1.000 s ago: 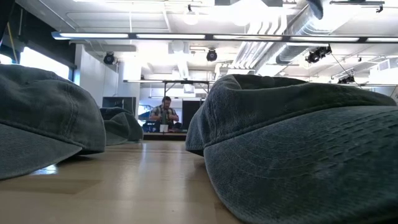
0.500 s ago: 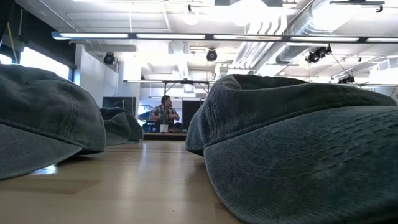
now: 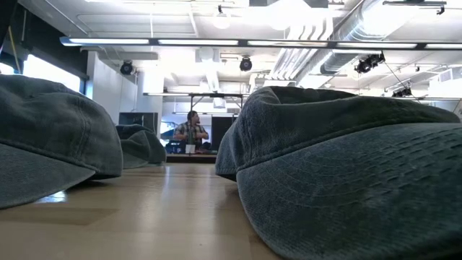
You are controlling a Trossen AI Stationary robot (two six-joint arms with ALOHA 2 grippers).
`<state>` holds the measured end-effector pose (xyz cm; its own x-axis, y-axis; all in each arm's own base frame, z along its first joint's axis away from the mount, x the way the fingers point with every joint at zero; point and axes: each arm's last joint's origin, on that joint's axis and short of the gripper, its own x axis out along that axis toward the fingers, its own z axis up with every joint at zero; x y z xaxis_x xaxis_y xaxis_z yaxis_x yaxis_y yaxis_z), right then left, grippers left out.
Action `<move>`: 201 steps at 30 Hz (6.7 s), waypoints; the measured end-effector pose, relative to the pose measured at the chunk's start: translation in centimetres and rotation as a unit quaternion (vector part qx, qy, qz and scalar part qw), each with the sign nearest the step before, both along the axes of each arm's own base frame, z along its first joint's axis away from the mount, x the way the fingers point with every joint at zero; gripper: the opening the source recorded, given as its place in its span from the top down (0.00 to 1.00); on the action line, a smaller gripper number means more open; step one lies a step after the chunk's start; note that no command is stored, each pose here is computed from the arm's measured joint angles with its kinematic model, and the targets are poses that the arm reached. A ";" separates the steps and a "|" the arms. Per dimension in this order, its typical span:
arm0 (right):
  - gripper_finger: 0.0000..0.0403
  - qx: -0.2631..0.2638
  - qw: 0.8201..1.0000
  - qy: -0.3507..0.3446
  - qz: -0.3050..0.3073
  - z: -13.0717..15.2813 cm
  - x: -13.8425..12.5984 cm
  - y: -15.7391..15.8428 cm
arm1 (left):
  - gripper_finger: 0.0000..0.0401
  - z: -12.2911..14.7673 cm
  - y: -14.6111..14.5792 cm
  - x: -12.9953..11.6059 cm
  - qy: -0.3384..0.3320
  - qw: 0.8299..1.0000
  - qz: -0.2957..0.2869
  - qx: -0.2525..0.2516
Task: Pick & Place hat
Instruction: Put the right gray cap into the top transparent bin
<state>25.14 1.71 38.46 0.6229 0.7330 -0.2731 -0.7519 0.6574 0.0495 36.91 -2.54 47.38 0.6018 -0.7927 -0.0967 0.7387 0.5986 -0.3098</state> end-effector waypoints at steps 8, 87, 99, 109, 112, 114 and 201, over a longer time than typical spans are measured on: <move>0.55 -0.007 0.999 -0.013 0.045 0.6 -1.7 1.0 | 1.00 -0.3 0.1 0.0 0.019 1.000 0.018 0.004; 0.96 0.143 0.981 0.078 -0.106 2.4 -1.4 0.9 | 1.00 -1.3 0.4 0.1 0.015 0.996 0.060 0.067; 0.99 0.096 0.964 0.089 -0.234 2.0 -3.3 -3.1 | 1.00 -1.7 6.3 0.3 -0.092 0.965 0.137 0.205; 0.99 0.072 0.930 0.057 -0.357 1.7 -4.1 -9.4 | 1.00 -3.3 13.9 0.2 -0.113 0.933 0.190 0.285; 0.99 0.060 0.920 0.055 -0.384 1.3 -4.1 -11.3 | 1.00 -3.6 15.7 0.3 -0.143 0.918 0.192 0.315; 0.99 0.048 0.913 0.054 -0.402 0.9 -4.0 -12.5 | 1.00 -4.3 17.1 0.1 -0.137 0.913 0.197 0.331; 0.99 0.169 0.821 0.228 -0.496 -13.3 -6.4 -31.2 | 0.63 -15.5 31.5 1.6 0.046 0.894 0.354 0.272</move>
<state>18.70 -29.47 25.11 0.8481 0.0097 -0.5297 0.2921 0.8256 0.4828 38.46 28.97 31.88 0.9035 -0.0376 -0.4269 0.1017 0.9865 0.1285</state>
